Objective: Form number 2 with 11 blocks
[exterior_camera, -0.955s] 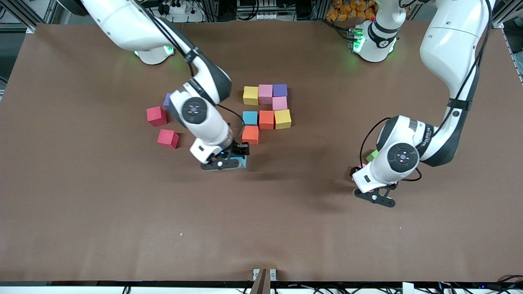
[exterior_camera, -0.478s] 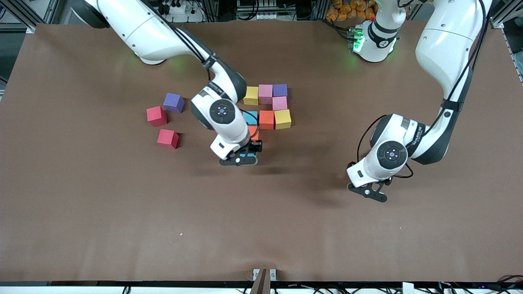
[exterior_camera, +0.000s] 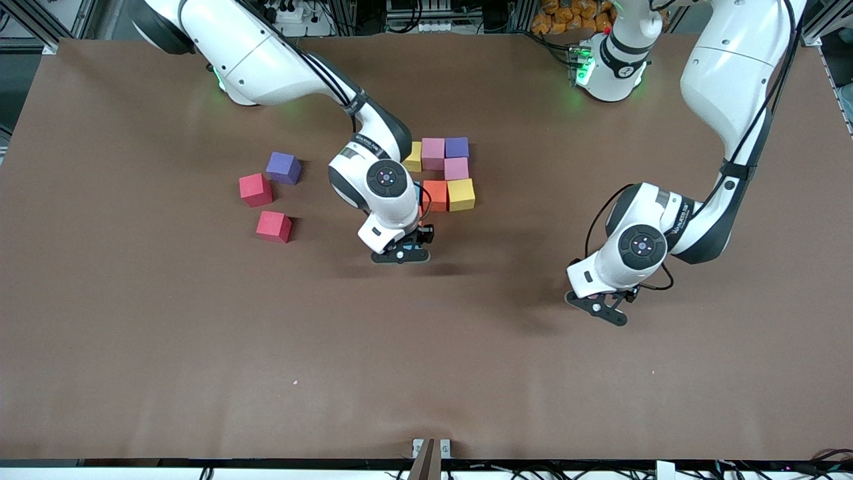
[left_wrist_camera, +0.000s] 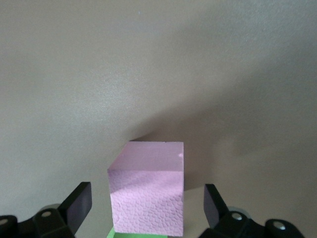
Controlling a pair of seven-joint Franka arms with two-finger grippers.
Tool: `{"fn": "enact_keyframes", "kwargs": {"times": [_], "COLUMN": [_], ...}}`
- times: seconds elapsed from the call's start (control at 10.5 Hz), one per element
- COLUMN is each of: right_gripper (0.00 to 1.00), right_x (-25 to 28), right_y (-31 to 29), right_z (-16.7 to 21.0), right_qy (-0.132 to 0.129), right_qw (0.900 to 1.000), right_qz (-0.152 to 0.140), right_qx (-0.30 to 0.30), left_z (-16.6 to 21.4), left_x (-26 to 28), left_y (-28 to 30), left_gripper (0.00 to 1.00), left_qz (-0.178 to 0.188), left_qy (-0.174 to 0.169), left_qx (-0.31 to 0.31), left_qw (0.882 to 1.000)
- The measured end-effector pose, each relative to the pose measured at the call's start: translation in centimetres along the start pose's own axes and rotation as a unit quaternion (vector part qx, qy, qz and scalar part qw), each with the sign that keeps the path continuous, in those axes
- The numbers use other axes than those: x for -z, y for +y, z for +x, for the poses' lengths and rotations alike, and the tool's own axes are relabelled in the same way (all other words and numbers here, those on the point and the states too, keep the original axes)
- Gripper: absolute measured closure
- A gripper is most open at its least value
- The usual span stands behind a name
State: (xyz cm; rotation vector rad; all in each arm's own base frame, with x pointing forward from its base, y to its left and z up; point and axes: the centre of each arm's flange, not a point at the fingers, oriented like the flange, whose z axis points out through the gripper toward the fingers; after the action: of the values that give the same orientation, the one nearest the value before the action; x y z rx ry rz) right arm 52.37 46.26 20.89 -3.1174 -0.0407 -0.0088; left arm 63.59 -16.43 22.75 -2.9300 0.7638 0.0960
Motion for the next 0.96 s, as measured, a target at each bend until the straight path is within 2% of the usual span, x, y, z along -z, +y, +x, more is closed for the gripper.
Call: {"fn": "enact_keyframes", "kwargs": {"times": [0.67,0.76,0.86,0.96], "right_gripper": [0.41,0.41,0.41,0.41], "right_x": [-0.6,-0.6,-0.6,-0.6], "right_y": [-0.5,-0.6,-0.6,-0.6], "right_z": [-1.0,-1.0,-1.0,-1.0], "right_qy": [-0.008,-0.008,-0.008,-0.008], "right_qw": [1.0,1.0,1.0,1.0], "right_qz": [-0.002,-0.002,-0.002,-0.002], "right_qx": [0.001,0.002,0.002,0.002], "left_z": [-1.2,-1.2,-1.2,-1.2], "left_x": [-1.8,-1.8,-1.8,-1.8], "left_y": [0.3,0.3,0.3,0.3], "left_gripper": [0.01,0.09,0.1,0.22], "left_qz": [-0.007,-0.007,-0.007,-0.007], "left_qy": [-0.012,-0.012,-0.012,-0.012], "left_qx": [-0.008,-0.008,-0.008,-0.008], "left_qw": [1.0,1.0,1.0,1.0]}}
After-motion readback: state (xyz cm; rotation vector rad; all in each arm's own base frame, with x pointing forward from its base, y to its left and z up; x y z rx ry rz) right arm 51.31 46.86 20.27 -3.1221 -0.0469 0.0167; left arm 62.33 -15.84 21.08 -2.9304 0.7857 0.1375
